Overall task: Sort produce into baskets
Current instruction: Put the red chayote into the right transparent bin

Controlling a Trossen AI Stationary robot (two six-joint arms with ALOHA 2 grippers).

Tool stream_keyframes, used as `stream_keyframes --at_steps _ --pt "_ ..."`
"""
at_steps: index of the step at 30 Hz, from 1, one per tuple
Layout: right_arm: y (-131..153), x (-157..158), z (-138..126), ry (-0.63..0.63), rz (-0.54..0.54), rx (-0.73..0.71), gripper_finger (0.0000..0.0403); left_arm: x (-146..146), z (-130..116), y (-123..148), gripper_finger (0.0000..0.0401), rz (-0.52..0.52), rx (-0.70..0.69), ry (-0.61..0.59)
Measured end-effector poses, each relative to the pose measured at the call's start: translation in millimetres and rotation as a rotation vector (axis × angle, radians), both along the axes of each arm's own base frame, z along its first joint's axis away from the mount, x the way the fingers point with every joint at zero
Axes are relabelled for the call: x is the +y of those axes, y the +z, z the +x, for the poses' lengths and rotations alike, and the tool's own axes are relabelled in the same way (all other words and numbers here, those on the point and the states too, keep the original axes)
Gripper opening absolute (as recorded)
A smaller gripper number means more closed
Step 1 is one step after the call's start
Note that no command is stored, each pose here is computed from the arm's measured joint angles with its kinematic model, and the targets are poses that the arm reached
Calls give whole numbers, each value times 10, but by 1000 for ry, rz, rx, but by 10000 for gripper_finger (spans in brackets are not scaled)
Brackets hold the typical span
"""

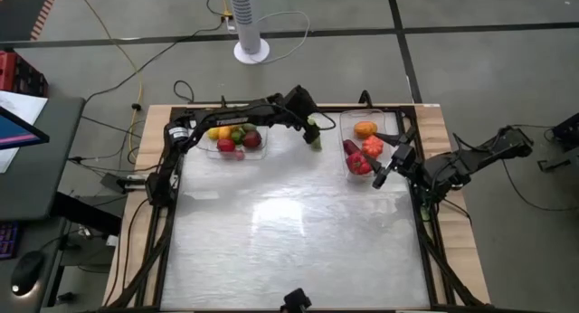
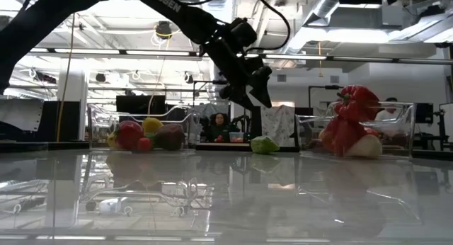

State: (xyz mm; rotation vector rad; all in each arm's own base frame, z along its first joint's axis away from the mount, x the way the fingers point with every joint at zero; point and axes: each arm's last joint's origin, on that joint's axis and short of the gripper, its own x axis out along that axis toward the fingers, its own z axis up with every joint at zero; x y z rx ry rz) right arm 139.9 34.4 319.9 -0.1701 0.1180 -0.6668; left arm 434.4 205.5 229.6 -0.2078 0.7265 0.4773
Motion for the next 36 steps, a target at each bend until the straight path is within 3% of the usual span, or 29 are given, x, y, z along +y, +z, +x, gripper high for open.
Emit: stream_keyframes --at_steps 5,10,12,20,29,36 --pt "-18 -19 51 43 13 8 319 -212 67 53 332 95 44 -120" --pt "-91 -47 152 3 -2 62 319 -659 91 552 332 323 -53 -205" --pt "-116 -54 167 -6 4 75 319 -779 15 652 332 359 -93 -217" --pt "-231 -108 330 -13 80 90 319 -1152 -725 602 332 362 -226 -205" --pt "-563 -596 1119 -10 206 155 319 -1676 -1649 697 332 405 -461 -155" --pt "-949 -1087 1644 -15 344 310 319 -1820 -2065 717 332 418 -540 -132"
